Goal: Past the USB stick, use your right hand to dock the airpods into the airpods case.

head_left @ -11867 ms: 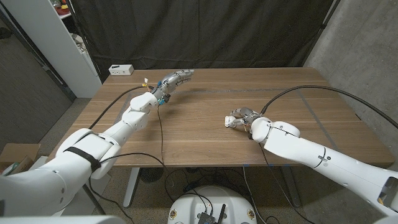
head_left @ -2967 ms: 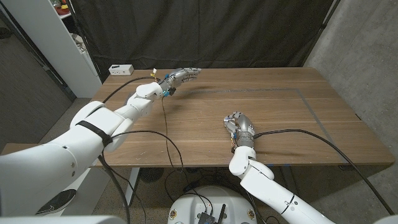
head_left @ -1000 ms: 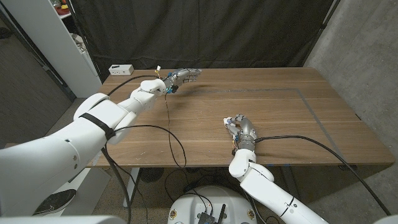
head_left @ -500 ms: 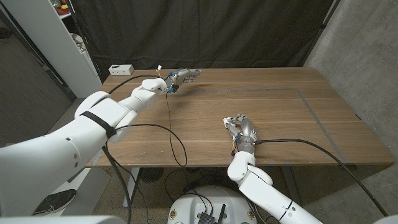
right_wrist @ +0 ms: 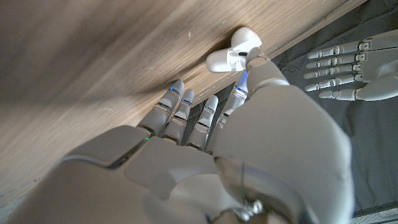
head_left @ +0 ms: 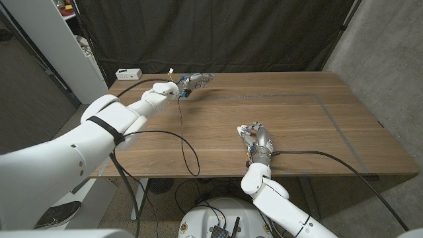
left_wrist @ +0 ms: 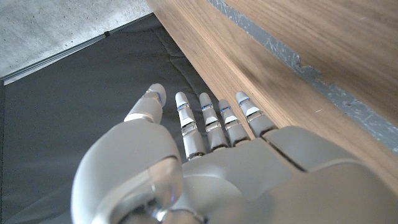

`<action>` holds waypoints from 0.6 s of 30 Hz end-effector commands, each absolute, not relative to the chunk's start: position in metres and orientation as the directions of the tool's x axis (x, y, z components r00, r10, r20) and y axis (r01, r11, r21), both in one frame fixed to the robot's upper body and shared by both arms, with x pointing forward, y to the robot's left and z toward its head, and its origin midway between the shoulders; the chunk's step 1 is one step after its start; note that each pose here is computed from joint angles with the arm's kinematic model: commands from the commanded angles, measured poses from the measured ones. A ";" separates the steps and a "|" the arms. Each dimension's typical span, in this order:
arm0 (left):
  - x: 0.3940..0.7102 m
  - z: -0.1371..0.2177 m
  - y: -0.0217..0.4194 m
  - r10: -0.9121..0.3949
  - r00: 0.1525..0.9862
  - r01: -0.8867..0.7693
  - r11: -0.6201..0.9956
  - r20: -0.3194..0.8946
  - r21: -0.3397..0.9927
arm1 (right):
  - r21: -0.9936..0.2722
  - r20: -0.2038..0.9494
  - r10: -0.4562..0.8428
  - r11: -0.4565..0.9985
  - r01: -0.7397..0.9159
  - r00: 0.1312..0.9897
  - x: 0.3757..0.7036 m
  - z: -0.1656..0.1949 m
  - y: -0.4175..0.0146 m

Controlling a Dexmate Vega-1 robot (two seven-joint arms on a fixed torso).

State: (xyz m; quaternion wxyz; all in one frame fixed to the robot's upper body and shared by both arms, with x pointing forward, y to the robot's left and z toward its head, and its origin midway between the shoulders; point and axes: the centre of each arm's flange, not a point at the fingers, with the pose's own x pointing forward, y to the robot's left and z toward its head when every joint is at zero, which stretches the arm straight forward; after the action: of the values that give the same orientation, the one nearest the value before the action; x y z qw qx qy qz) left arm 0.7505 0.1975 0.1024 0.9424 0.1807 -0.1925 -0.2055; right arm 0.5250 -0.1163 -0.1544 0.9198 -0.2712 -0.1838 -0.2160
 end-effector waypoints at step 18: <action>0.753 0.099 0.193 -0.444 0.857 0.316 0.853 0.260 0.415 | -0.404 0.455 -0.344 0.742 0.535 0.821 0.514 -0.171 -0.120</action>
State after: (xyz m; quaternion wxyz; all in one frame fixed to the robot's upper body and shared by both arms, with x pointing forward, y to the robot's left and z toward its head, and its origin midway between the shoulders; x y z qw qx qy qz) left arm 0.7531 0.1973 0.1017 0.9466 0.1813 -0.1792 -0.1975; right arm 0.5208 -0.1184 -0.1669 0.9161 -0.2687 -0.1801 -0.2370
